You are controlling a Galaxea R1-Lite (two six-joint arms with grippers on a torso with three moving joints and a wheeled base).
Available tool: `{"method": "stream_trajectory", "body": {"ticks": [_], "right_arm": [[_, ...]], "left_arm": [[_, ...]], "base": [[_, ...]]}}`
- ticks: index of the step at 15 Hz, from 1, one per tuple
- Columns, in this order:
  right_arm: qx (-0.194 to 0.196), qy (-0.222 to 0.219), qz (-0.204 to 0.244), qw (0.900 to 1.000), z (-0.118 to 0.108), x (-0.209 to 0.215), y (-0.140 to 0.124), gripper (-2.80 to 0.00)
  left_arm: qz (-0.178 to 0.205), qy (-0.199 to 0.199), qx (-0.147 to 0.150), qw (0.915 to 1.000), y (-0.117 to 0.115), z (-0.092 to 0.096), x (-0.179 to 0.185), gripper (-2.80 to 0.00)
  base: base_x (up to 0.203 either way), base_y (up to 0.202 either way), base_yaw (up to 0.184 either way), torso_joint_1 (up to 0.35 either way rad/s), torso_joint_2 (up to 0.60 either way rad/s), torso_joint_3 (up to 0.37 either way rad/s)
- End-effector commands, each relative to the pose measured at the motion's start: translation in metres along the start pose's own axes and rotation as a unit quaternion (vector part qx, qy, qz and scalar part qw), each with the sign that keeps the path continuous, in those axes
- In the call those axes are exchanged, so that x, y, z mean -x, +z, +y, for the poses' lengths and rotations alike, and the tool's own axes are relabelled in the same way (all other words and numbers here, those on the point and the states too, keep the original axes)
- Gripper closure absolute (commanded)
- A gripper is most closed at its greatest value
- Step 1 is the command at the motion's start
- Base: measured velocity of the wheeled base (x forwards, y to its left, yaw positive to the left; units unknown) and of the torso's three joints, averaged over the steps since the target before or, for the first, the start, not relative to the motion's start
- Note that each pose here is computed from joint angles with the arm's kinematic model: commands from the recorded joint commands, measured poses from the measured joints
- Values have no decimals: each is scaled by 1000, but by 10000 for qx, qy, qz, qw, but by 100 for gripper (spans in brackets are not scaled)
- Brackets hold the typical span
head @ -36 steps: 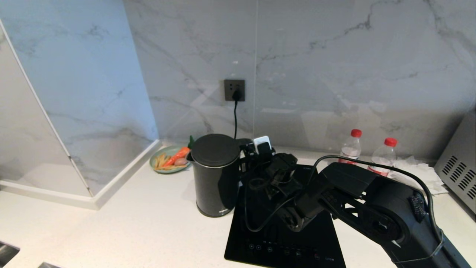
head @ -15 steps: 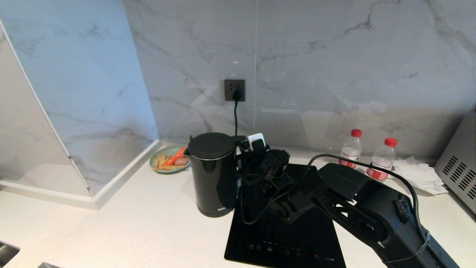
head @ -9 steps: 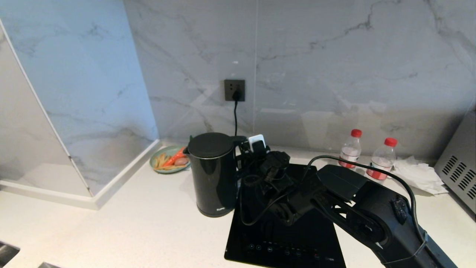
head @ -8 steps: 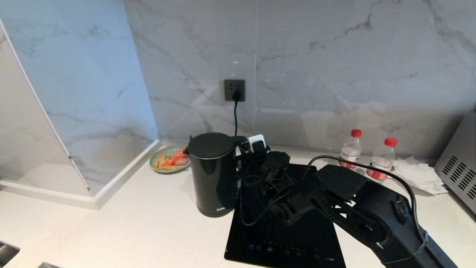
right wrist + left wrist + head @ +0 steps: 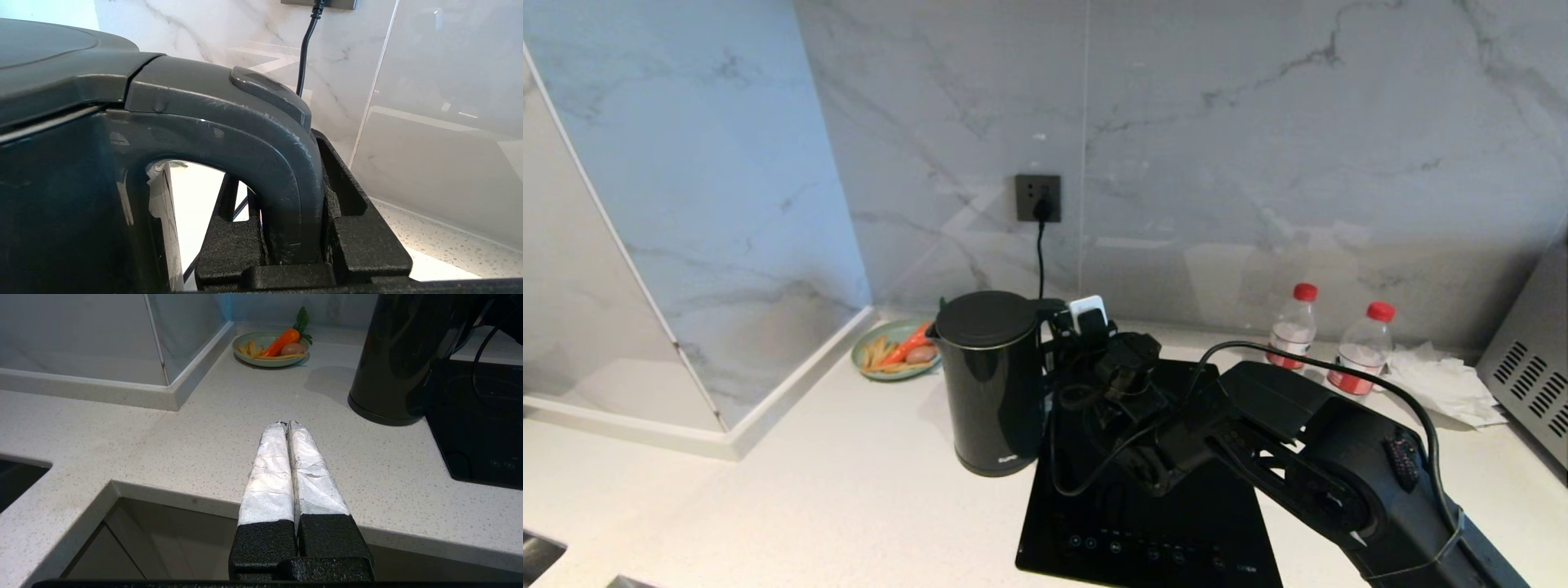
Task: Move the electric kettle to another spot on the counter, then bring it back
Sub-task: Place it on the power base
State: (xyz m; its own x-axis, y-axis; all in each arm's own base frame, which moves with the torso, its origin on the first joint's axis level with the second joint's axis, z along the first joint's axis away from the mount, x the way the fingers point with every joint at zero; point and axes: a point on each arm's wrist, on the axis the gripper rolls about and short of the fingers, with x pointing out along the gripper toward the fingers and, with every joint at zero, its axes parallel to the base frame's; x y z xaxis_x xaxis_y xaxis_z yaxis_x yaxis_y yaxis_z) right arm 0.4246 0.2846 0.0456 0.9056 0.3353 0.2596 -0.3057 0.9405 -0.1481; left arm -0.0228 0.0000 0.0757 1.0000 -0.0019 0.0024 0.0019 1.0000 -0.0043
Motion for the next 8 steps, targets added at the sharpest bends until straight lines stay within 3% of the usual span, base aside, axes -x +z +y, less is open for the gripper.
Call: {"method": "stream_trajectory", "body": {"ticks": [1,8], "right_arm": [[-8,-6,-34,10000,0,0,0,0],[20,8,49,10000,-1,5,1,0]], "left_arm": [[4,2,2,10000,-1,0,0,0],[4,2,2,10000,-1,0,0,0]], "base": [[0,0,0,0,0,0],[0,0,0,0,0,0]]}}
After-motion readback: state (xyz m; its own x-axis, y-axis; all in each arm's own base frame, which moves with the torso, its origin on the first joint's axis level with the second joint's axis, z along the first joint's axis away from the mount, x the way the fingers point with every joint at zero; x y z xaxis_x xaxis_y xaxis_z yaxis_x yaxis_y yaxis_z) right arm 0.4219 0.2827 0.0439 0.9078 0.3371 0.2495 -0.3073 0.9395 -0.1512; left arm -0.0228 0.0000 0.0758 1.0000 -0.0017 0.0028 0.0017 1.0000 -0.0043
